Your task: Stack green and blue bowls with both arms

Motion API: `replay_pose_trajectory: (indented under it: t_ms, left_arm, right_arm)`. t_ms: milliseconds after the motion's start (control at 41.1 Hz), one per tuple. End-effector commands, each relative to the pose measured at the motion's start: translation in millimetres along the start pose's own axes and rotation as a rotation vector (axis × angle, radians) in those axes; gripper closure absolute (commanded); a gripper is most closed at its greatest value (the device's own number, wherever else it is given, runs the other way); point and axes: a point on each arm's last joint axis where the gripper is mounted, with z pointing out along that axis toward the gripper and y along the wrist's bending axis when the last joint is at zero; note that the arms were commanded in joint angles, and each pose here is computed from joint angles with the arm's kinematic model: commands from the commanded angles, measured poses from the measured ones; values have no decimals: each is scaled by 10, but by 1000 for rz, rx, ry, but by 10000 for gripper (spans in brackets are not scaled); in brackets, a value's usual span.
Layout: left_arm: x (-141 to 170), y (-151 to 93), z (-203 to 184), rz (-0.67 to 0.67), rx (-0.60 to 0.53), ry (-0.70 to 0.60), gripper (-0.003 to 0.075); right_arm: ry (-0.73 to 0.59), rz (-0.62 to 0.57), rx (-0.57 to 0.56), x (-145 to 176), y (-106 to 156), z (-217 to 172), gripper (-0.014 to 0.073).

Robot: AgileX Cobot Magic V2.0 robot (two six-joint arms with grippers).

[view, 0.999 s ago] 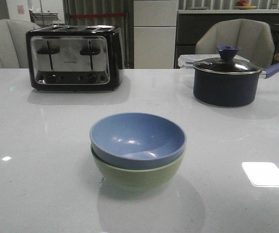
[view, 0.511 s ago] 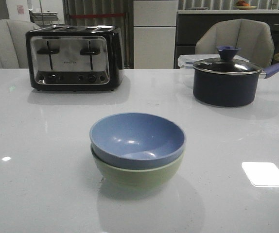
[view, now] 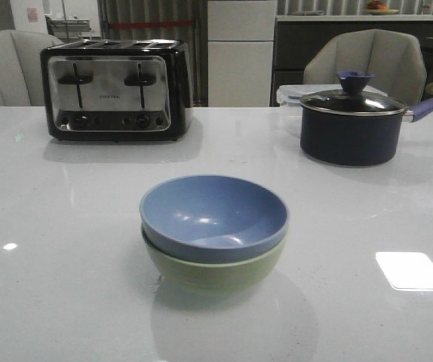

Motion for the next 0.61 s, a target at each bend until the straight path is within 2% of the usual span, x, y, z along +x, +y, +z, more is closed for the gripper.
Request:
replay_pose_trajectory:
  t_ms: [0,146,390,585]
  left_arm:
    - [-71,-1,-19,-13,4,-98,627]
    - [-71,-1,-19,-13,4,-98,627]
    - [-71,-1,-19,-13,4,-98,627]
    - [-71,-1,-19,-13,4,-98,627]
  right_arm:
    - [-104,2,27,-98,-23,-15,572]
    - [-105,2,27,-98,-23,-16,572]
    - [-209,37,20,-189,-24,-36,572]
    - [-208,42,19,-188,-24,-36,572]
